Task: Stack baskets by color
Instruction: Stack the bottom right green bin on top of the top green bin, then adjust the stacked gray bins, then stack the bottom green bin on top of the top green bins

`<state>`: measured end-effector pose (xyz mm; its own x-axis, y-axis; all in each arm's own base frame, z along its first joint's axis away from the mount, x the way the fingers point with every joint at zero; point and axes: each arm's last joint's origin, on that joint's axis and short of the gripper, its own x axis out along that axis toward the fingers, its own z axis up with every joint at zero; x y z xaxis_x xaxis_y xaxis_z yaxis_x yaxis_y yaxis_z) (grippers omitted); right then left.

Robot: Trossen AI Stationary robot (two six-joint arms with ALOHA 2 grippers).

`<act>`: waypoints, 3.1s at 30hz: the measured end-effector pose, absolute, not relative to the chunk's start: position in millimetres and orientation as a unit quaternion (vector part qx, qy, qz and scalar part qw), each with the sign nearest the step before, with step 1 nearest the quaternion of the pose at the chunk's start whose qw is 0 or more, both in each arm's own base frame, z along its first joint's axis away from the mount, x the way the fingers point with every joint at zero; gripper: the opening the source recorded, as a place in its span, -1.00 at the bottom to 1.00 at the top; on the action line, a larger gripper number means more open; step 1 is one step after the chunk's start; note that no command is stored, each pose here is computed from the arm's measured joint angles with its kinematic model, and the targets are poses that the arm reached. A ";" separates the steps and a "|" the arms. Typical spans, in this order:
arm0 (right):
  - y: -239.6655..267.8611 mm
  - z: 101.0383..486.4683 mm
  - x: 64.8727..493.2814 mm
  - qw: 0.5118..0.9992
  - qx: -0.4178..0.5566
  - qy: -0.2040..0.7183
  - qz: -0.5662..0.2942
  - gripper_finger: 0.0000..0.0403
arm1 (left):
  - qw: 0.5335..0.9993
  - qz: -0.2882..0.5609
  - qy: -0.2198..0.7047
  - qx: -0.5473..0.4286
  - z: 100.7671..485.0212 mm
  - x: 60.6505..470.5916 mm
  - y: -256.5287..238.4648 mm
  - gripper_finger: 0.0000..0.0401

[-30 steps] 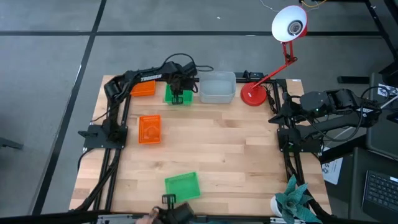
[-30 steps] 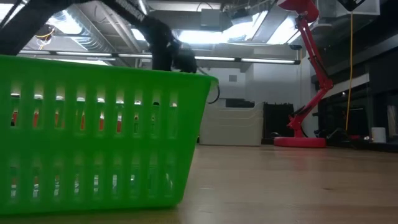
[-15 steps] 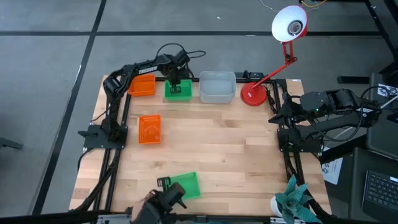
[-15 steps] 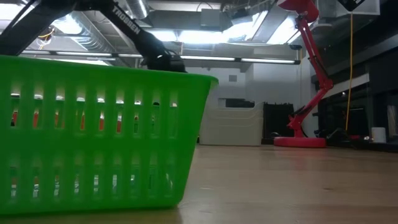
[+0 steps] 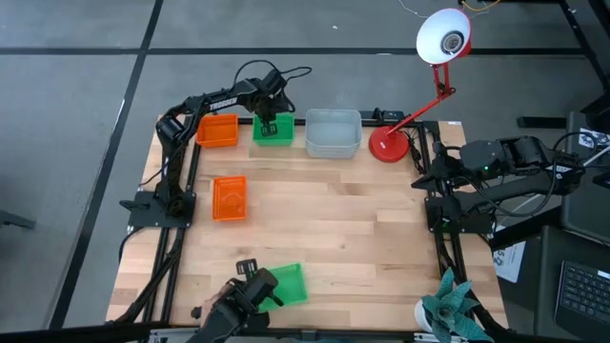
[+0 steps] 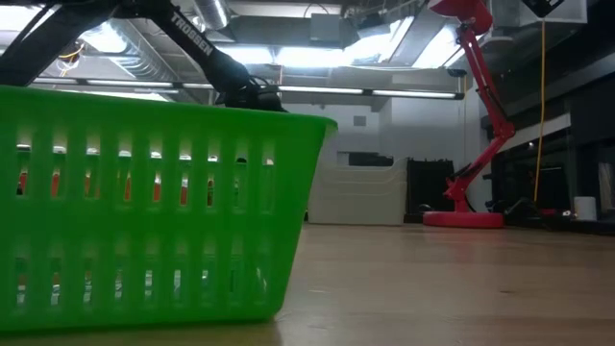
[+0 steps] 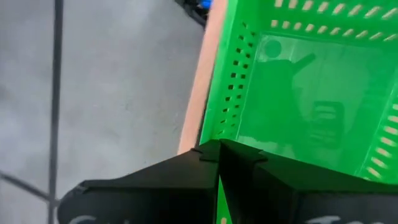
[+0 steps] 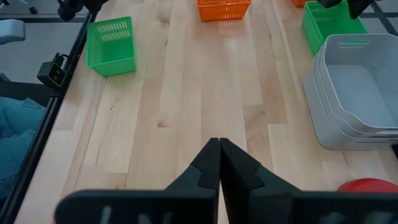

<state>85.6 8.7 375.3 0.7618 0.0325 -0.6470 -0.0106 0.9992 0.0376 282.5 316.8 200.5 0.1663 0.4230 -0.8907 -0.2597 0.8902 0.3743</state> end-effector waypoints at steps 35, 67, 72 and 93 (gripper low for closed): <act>8.5 373.8 84.1 0.935 0.016 0.355 0.010 -0.96 | 0.900 0.020 0.419 0.117 225.0 440.6 150.6 -1.00; 8.3 372.3 82.8 0.931 0.014 0.364 0.010 -0.96 | 0.893 0.119 0.410 0.141 220.3 458.3 194.2 -1.00; 8.3 372.3 82.8 0.931 0.020 0.364 0.008 -0.96 | 0.898 0.088 0.416 0.114 240.2 455.7 163.8 -1.00; 8.4 372.8 83.2 0.930 0.063 0.361 -0.008 -0.96 | 0.819 0.051 0.571 -0.032 337.3 360.6 -41.5 -0.57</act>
